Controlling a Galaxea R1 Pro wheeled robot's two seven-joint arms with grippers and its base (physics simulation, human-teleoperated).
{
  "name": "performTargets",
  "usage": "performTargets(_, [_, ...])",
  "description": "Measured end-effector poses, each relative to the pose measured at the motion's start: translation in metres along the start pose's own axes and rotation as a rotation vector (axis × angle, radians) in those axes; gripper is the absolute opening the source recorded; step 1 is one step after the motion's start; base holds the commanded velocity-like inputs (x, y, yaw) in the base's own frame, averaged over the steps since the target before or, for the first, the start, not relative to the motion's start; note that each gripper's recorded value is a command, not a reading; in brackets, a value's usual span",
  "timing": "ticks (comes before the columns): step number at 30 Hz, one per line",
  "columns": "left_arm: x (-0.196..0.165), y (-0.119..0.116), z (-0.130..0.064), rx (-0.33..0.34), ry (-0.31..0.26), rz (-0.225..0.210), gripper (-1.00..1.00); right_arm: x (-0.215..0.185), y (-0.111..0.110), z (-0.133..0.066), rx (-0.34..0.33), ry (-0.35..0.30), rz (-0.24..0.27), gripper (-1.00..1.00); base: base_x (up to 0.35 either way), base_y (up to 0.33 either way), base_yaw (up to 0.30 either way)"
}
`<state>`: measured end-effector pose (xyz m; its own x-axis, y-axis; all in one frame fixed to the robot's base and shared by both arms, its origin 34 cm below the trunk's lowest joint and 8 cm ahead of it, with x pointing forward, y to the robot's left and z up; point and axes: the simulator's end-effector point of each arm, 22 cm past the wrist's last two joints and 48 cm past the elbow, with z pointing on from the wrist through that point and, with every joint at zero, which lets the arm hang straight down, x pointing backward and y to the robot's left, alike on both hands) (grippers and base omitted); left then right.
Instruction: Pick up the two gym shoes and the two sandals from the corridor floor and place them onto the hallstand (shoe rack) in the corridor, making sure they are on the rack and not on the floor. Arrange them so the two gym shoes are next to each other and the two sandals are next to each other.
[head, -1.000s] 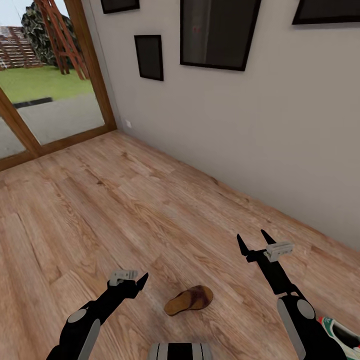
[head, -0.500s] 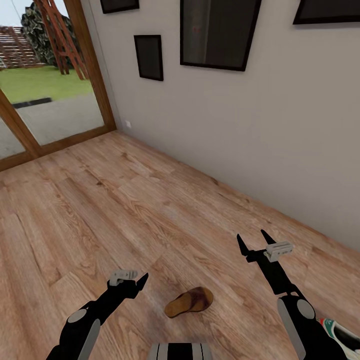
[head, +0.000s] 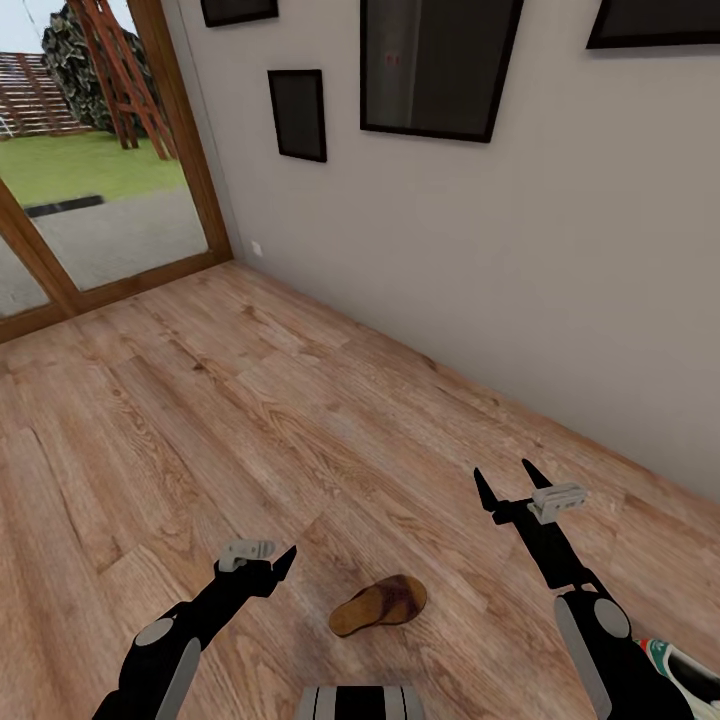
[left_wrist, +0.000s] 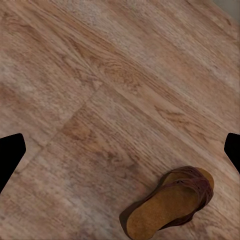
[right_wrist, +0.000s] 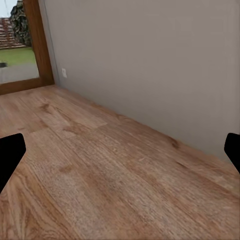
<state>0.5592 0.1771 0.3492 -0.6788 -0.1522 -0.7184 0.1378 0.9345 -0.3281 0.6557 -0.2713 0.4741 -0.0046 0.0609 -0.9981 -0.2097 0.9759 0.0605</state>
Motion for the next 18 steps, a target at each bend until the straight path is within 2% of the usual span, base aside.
performTargets(18, [0.0005, 0.0016, 0.0000, -0.004, 0.001, -0.001, 1.00, -0.0006, -0.0037, -0.0007, 0.011, -0.003, 0.010, 1.00, 0.000, 0.000, 0.000])
